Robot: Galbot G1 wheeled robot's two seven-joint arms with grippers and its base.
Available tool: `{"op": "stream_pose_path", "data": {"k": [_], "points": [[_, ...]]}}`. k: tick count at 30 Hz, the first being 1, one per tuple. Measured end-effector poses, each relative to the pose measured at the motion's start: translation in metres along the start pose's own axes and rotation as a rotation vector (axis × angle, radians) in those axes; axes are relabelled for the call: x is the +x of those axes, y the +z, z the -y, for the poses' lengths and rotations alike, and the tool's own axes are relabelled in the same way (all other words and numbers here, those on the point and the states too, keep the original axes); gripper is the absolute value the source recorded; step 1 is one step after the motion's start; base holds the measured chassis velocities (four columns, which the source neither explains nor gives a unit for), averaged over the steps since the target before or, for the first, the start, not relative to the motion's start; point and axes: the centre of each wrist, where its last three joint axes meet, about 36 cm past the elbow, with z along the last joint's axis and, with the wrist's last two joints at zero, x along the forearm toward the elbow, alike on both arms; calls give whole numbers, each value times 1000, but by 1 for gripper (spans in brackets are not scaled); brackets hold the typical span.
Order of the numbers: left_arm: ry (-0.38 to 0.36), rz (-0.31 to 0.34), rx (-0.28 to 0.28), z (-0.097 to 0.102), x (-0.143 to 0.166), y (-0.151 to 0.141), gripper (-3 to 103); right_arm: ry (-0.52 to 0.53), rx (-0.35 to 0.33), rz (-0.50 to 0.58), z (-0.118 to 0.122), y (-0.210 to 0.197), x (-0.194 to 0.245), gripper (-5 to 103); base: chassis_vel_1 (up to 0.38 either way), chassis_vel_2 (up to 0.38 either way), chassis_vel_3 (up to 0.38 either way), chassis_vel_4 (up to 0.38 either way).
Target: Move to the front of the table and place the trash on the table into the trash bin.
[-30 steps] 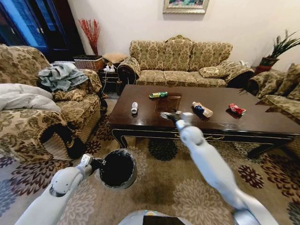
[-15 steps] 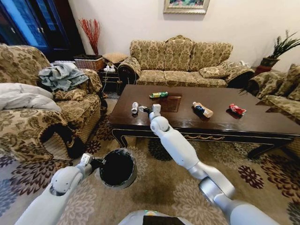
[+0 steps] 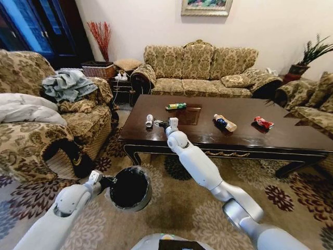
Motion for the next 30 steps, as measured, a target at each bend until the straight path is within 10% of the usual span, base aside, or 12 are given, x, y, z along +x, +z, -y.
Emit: {"op": "stream_pose_path", "data": {"k": [30], "points": [[195, -72, -104, 4, -39, -20, 1, -4, 8, -49, 12, 2, -9, 100, -26, 28, 26, -27]]}}
